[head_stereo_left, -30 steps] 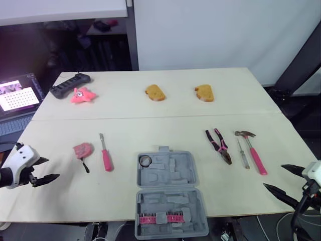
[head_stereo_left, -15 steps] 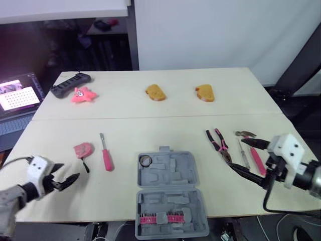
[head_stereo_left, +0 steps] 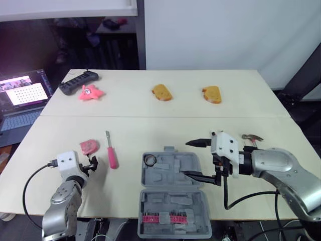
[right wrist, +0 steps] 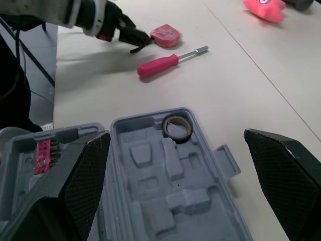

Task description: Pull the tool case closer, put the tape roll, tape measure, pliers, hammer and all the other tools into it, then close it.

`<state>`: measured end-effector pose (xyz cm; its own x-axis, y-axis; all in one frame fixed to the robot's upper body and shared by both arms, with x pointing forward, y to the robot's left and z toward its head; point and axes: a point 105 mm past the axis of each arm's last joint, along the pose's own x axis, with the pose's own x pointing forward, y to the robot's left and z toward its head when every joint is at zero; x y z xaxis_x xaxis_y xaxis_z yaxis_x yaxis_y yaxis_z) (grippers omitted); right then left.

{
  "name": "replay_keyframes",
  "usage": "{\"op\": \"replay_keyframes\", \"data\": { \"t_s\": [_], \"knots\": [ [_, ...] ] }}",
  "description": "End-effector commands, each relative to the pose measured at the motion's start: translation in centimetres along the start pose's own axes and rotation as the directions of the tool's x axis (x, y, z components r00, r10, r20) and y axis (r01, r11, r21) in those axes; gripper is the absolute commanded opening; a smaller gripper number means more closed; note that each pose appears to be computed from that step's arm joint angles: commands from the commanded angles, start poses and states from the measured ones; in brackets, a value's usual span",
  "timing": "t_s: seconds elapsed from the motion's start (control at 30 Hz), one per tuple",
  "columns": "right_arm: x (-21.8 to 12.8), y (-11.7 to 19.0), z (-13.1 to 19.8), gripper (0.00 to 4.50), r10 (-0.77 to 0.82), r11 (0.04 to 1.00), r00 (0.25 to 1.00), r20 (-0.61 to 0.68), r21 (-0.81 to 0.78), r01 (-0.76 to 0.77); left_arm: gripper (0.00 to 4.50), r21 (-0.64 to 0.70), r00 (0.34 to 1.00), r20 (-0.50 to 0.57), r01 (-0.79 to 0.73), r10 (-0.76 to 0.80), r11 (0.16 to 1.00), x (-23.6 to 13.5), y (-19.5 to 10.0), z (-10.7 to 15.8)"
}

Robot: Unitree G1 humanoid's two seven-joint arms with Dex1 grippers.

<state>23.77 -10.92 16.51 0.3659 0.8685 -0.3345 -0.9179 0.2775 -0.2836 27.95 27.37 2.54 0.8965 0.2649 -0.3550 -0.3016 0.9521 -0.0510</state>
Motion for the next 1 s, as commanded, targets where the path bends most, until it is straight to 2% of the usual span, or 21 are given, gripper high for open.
{"op": "replay_keyframes", "data": {
  "t_s": [0.03,0.17,0.27,0.4,0.43,0.5,0.8,1.0],
  "knots": [
    [0.1,-0.2,0.8,4.50,-0.004,0.999,1.000,0.019,-0.038,0.005,4.43,0.024,0.998,-0.023,-0.062,0.063,0.998,0.6,0.3,-0.2],
    [0.1,-0.4,0.9,4.50,-0.009,0.999,1.000,0.015,-0.039,0.009,4.43,0.020,0.998,-0.046,-0.043,0.044,0.999,1.4,-0.5,-0.6],
    [0.1,-0.3,1.0,4.50,-0.007,0.999,1.000,0.012,-0.039,0.007,3.66,0.020,0.997,-0.074,-0.022,0.024,1.000,1.7,-1.0,-1.2],
    [0.0,-0.4,1.0,4.50,-0.012,0.999,1.000,0.007,-0.039,0.013,1.80,0.020,0.996,-0.093,-0.006,0.008,1.000,1.6,-1.2,-1.8],
    [0.0,-0.4,1.0,4.50,-0.015,0.999,1.000,0.005,-0.038,0.015,1.16,0.020,0.996,-0.092,-0.004,0.006,1.000,1.6,-1.2,-1.8],
    [0.0,-0.4,0.9,4.50,-0.018,0.999,1.000,0.003,-0.037,0.018,0.16,0.018,0.996,-0.093,-0.004,0.006,1.000,1.6,-1.2,-1.9],
    [-0.3,-0.3,0.6,4.50,-0.033,0.999,0.999,-0.022,-0.027,0.033,0.07,0.017,0.994,-0.108,0.015,-0.013,1.000,0.7,-0.6,-3.0],
    [-0.4,0.0,-0.1,4.50,-0.041,0.999,0.998,-0.051,-0.007,0.041,0.07,0.074,0.985,-0.120,0.133,-0.123,0.988,-3.9,1.2,-5.0]
  ]
}}
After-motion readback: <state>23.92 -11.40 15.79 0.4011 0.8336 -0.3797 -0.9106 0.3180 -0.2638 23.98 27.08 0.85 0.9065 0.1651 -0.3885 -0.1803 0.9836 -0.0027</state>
